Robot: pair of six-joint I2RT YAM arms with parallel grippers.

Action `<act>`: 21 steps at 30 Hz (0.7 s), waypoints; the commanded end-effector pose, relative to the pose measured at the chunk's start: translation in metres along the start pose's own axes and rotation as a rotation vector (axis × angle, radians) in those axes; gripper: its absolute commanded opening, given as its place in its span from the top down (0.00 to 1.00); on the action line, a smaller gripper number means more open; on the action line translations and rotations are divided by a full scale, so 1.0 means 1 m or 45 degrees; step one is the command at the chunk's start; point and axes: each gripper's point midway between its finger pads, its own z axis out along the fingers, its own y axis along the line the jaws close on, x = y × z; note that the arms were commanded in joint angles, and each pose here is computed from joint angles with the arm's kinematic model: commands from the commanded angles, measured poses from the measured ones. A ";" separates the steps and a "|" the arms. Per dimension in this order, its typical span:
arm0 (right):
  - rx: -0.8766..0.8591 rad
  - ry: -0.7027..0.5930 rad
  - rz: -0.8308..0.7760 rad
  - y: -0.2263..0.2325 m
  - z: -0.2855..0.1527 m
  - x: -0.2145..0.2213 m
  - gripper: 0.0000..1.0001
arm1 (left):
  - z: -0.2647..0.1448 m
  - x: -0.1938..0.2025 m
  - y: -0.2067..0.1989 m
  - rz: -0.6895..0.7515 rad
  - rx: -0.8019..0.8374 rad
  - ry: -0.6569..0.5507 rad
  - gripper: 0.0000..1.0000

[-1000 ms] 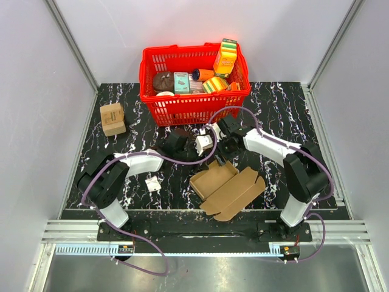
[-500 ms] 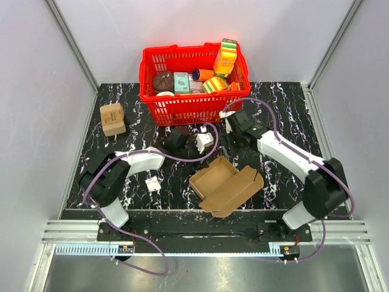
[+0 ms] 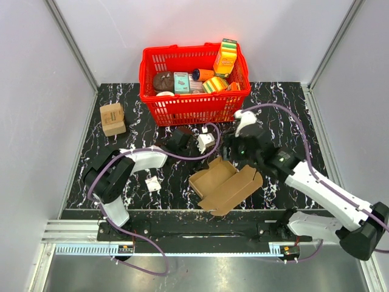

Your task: Fold the paper box

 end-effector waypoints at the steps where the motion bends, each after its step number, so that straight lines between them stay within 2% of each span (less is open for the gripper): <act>1: -0.113 -0.079 -0.024 0.063 -0.005 0.007 0.32 | 0.000 -0.020 0.012 -0.023 -0.035 -0.054 0.46; 6: -0.182 -0.173 0.037 0.093 -0.013 0.027 0.34 | -0.001 -0.019 0.023 -0.108 -0.062 -0.061 0.47; 11: -0.257 -0.077 -0.017 0.123 -0.017 0.056 0.34 | 0.000 -0.016 0.032 -0.157 -0.094 -0.049 0.47; 14: -0.116 -0.030 0.001 0.112 -0.018 0.067 0.33 | 0.000 -0.013 0.033 -0.171 -0.102 -0.036 0.47; 15: -0.033 -0.058 0.044 0.101 -0.022 0.060 0.33 | 0.000 -0.014 0.033 -0.171 -0.100 -0.037 0.47; 16: 0.023 -0.058 0.163 0.094 -0.026 0.058 0.32 | 0.000 -0.014 0.033 -0.170 -0.100 -0.038 0.47; 17: 0.130 -0.029 0.176 0.075 -0.037 0.058 0.32 | 0.000 -0.014 0.033 -0.172 -0.100 -0.038 0.47; 18: 0.220 -0.069 0.225 0.059 -0.044 0.052 0.30 | 0.001 -0.014 0.033 -0.173 -0.098 -0.040 0.47; 19: 0.283 -0.083 0.387 0.051 -0.050 0.051 0.29 | 0.001 -0.014 0.033 -0.173 -0.096 -0.037 0.47; 20: 0.396 -0.050 0.387 0.029 -0.061 0.059 0.27 | 0.001 -0.015 0.033 -0.173 -0.094 -0.039 0.47; 21: 0.419 -0.053 0.471 0.022 -0.068 0.061 0.25 | 0.001 -0.014 0.032 -0.174 -0.094 -0.038 0.47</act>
